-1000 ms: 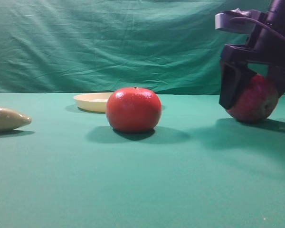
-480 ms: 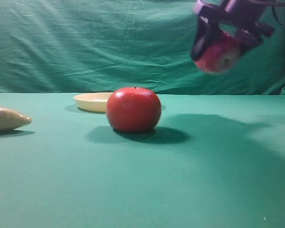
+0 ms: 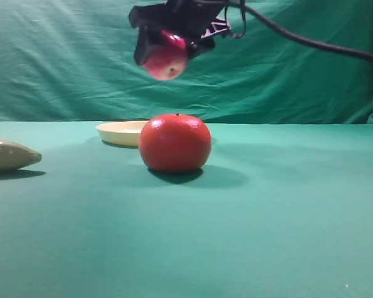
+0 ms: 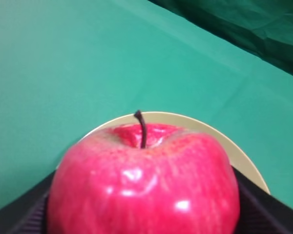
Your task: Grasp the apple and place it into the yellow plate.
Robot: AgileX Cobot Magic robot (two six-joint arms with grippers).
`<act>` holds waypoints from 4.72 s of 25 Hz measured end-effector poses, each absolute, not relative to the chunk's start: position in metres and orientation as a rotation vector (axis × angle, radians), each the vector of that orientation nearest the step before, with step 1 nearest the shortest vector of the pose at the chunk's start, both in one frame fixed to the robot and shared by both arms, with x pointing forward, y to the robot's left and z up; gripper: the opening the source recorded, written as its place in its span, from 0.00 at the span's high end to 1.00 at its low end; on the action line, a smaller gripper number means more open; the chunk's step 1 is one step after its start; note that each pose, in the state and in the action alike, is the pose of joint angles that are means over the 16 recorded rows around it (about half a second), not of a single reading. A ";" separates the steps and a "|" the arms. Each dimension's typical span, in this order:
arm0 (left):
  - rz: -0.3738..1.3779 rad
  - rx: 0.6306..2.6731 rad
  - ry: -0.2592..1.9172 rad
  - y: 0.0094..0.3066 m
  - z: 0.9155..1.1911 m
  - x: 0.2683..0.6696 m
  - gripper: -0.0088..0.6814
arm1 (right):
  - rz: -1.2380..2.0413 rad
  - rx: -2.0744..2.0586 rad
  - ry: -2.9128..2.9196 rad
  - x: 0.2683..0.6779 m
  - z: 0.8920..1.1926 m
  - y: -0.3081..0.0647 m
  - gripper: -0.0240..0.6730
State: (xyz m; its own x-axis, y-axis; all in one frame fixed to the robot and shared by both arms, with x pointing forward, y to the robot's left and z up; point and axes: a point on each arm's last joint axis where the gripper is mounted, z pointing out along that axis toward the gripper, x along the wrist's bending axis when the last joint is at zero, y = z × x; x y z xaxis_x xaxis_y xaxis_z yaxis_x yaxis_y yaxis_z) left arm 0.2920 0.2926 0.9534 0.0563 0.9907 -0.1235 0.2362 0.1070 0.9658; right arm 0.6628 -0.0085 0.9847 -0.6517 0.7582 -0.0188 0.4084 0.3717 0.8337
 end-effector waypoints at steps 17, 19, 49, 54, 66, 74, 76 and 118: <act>0.950 1.322 1.377 0.293 0.953 0.292 0.76 | 1.212 0.995 2.217 0.646 1.090 -0.063 0.48; 0.950 1.322 1.377 0.293 0.953 0.292 0.76 | 1.209 0.997 2.225 0.635 1.112 -0.076 0.60; 0.950 1.322 1.377 0.293 0.953 0.292 0.76 | 1.396 0.965 1.926 0.354 1.163 -0.228 0.97; 0.950 1.322 1.377 0.293 0.953 0.292 0.76 | 1.435 0.936 1.863 0.320 1.139 -0.245 0.97; 0.950 1.322 1.377 0.293 0.953 0.292 0.76 | 1.431 0.904 1.838 0.295 1.113 -0.258 0.97; 0.950 1.322 1.377 0.293 0.953 0.292 0.76 | 1.382 0.969 1.787 0.293 1.098 -0.264 0.97; 0.950 1.322 1.377 0.293 0.953 0.292 0.76 | 1.366 1.000 1.759 0.292 1.089 -0.267 0.97; 0.950 1.322 1.377 0.293 0.953 0.292 0.76 | 1.134 1.281 1.589 0.290 0.947 -0.287 0.97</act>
State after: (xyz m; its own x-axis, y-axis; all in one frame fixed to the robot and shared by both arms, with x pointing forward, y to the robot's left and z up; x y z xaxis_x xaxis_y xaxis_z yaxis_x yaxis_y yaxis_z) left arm 0.2920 0.2926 0.9534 0.0563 0.9907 -0.1235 0.2362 0.1070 0.9658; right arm 0.2902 -0.2868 0.9468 -0.1825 0.9824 -0.0407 0.2810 0.0918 0.9553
